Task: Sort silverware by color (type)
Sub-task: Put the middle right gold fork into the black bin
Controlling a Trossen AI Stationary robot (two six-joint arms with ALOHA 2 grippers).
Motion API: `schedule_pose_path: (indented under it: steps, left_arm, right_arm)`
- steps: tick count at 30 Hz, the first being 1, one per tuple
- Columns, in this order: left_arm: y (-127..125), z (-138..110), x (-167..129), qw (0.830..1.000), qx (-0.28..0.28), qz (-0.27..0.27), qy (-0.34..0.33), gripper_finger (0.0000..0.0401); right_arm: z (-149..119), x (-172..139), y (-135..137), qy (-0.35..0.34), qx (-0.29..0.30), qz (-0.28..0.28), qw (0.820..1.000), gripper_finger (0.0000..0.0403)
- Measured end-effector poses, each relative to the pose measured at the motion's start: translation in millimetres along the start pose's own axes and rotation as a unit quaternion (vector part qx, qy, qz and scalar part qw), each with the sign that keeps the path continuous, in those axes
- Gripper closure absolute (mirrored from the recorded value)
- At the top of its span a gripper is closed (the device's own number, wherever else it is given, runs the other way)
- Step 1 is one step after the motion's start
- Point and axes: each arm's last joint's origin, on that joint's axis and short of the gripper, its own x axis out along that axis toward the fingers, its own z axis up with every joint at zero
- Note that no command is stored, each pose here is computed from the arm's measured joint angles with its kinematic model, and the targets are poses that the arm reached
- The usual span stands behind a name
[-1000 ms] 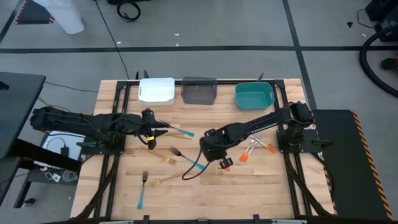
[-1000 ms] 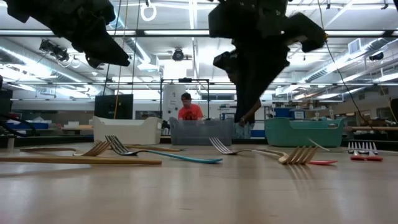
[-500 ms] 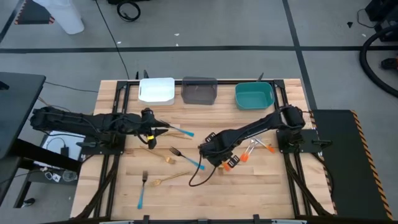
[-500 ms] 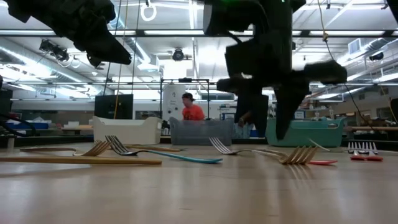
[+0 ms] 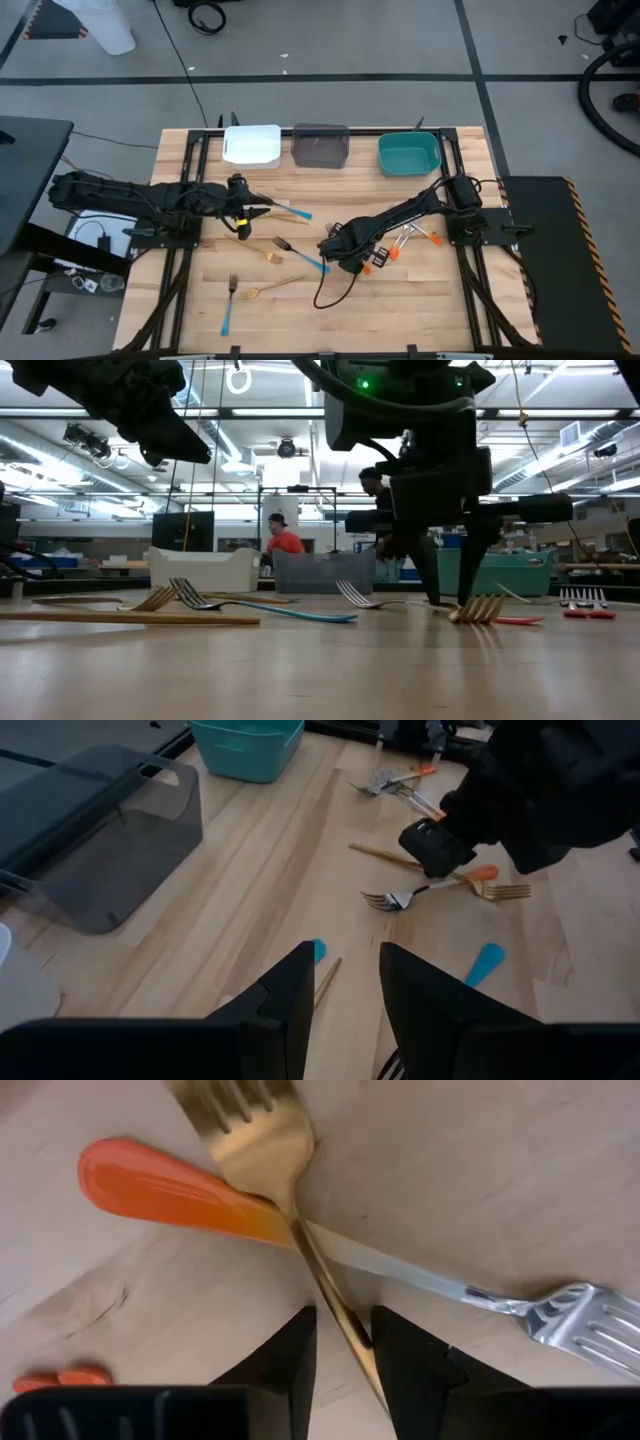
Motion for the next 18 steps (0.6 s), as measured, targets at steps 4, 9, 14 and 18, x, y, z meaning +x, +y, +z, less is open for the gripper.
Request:
schedule_pose_path:
  steps: [4,9,14,18]
  left_arm:
    - [0.1,-0.2,0.0,1.0,0.002,0.0,0.001,0.0278]
    - [0.2,-0.3,0.0,1.0,0.002,0.001,0.002,0.0278]
    - [0.2,-0.3,0.0,1.0,0.002,0.001,0.002,0.0278]
    - [0.2,-0.3,0.0,1.0,0.002,0.001,0.002,0.0278]
  right_arm:
    - [0.1,0.3,0.1,-0.001,-0.009,0.002,1.0,0.0322]
    - [-0.6,-0.2,0.1,0.0,-0.011,-0.001,1.0,0.0363]
    - [-0.8,-0.5,-0.2,0.005,-0.01,-0.007,1.0,0.0382]
    - [-0.9,-0.5,-0.2,0.008,-0.01,-0.009,1.0,0.0376]
